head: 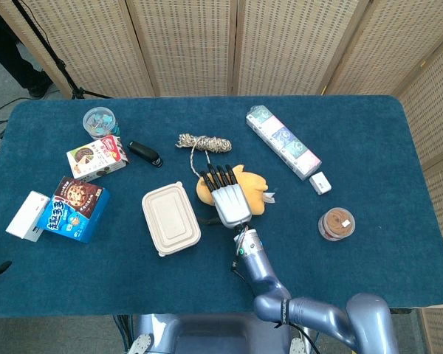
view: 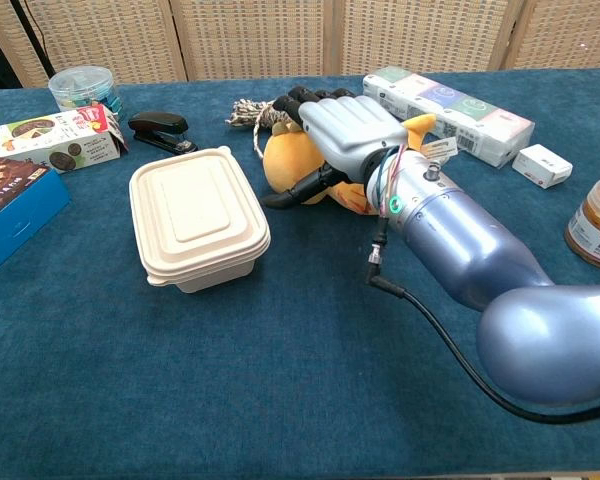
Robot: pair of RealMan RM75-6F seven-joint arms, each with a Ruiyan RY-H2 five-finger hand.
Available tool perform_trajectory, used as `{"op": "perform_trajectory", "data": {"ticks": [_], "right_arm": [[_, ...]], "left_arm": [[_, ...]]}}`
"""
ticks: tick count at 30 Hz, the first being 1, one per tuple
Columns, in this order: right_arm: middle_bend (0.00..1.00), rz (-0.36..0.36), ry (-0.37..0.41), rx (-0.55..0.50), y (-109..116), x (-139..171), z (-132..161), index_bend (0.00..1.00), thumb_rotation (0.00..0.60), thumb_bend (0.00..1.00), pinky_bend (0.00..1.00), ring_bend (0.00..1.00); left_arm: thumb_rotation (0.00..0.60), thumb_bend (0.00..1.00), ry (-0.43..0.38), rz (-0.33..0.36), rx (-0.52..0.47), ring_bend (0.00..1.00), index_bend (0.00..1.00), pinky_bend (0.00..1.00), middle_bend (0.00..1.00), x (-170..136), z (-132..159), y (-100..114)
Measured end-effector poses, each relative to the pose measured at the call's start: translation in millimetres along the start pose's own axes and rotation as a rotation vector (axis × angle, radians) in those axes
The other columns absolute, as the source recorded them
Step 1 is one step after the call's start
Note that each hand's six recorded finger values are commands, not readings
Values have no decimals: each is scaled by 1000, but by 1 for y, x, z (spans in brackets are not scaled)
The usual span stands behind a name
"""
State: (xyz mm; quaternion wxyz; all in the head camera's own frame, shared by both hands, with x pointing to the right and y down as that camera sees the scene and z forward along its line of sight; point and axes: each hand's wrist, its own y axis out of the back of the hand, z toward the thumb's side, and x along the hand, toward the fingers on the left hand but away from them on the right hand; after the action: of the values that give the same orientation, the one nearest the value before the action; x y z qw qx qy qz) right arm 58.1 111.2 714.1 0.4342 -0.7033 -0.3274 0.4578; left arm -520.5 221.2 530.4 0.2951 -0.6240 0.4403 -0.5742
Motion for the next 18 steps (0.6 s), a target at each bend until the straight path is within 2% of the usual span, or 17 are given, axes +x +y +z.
{"op": "perform_trajectory", "data": {"ticks": [8,18], "right_arm": [[0,29,-43,-54,-4,2,-22,0,287,0,0,0],[0,13,-97,-67,4,16,-54,0,289,0,0,0]], "left_arm": [[600,0,-3,1,2,0,0,0,0,-1,1,-1],[600,0,-11,-6,19,0,0,0,0,-1,5,-4]]}}
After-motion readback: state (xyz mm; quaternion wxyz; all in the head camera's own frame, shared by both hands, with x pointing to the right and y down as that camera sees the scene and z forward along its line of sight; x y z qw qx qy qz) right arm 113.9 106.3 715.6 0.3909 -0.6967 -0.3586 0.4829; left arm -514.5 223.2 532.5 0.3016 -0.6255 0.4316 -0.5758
